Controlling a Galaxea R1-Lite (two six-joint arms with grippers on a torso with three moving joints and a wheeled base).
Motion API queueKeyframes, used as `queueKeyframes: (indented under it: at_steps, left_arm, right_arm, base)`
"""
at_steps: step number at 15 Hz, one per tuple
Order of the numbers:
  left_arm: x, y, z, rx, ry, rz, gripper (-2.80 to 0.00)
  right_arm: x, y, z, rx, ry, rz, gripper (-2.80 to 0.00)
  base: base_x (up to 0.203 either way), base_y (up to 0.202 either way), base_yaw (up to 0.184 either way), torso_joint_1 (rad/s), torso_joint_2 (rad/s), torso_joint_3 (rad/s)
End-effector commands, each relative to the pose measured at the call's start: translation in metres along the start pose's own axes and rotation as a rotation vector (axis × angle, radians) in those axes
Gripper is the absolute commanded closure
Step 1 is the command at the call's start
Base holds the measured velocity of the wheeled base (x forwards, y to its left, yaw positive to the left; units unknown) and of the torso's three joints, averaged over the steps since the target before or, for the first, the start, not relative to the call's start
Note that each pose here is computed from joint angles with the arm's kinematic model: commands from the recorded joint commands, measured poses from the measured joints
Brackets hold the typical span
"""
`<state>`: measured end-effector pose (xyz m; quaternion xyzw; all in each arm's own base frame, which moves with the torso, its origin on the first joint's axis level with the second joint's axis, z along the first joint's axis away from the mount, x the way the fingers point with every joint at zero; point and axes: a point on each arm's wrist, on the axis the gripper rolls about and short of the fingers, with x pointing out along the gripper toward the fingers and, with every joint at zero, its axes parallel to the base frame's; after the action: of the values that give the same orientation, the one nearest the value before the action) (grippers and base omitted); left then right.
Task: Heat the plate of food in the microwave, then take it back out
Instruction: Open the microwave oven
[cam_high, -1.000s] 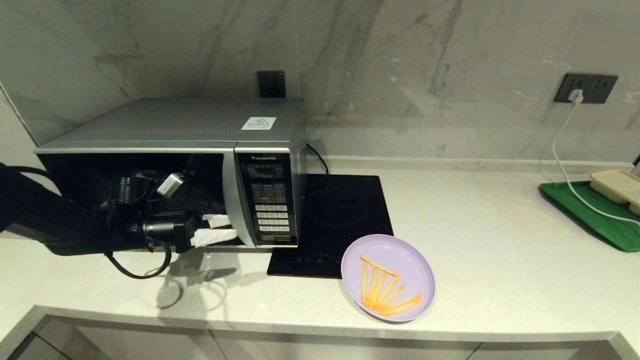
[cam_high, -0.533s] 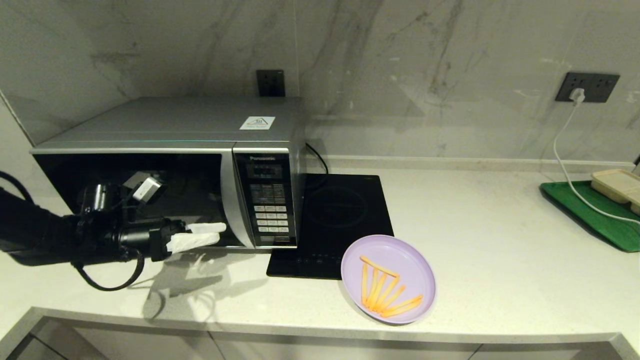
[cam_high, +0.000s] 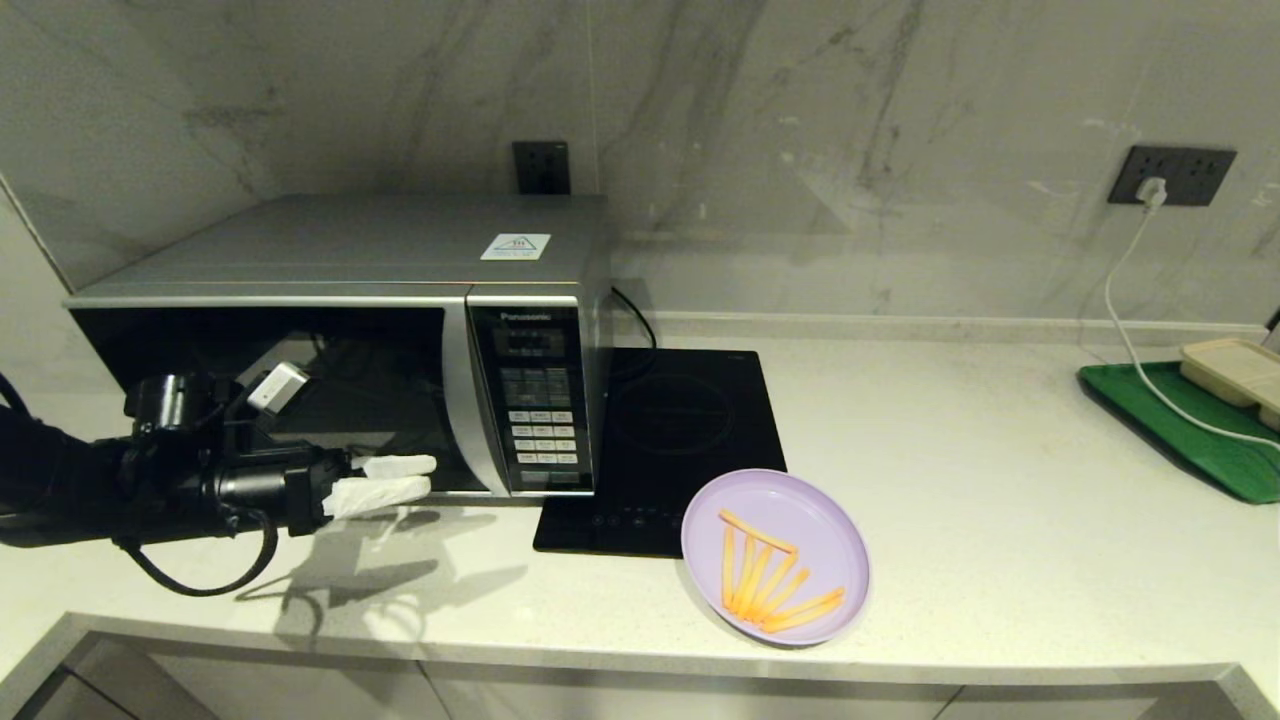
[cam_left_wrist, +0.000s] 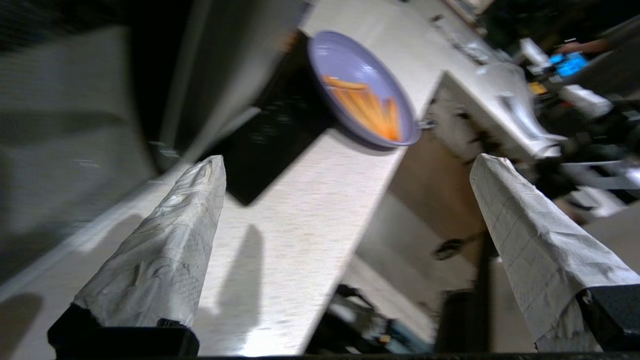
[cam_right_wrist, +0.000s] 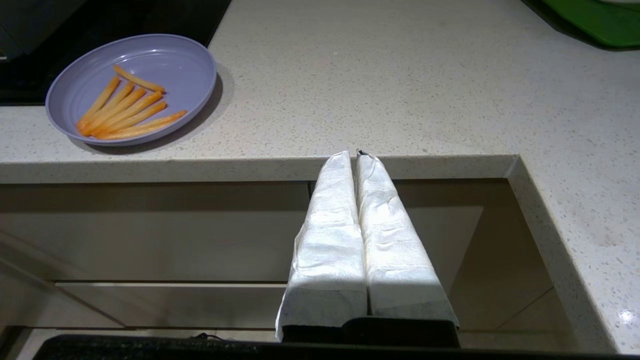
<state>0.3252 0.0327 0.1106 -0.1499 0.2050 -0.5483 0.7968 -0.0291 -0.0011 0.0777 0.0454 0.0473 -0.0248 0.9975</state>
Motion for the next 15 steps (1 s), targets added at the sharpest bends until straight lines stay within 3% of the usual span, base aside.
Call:
queueKeyframes:
  at_steps: [1,5,15]
  left_arm:
    - [0.004,0.017,-0.001,0.058,-0.002,0.014,-2.8]
    - [0.021,0.032,0.012,0.135,-0.003,-0.016,-2.8]
    - [0.051,0.025,0.01,0.123,0.035,-0.093,-2.8]
  right_arm:
    - [0.0,0.0,0.0,0.0,0.001,0.0,0.0]
    - [0.0,0.0,0.0,0.0,0.001,0.0,0.0]
    - [0.0,0.0,0.0,0.0,0.001,0.0,0.0]
  base:
    - [0.0,0.0,0.0,0.0,0.0,0.0]
    - [0.0,0.0,0.0,0.0,0.0,0.0]
    - [0.0,0.0,0.0,0.0,0.0,0.0]
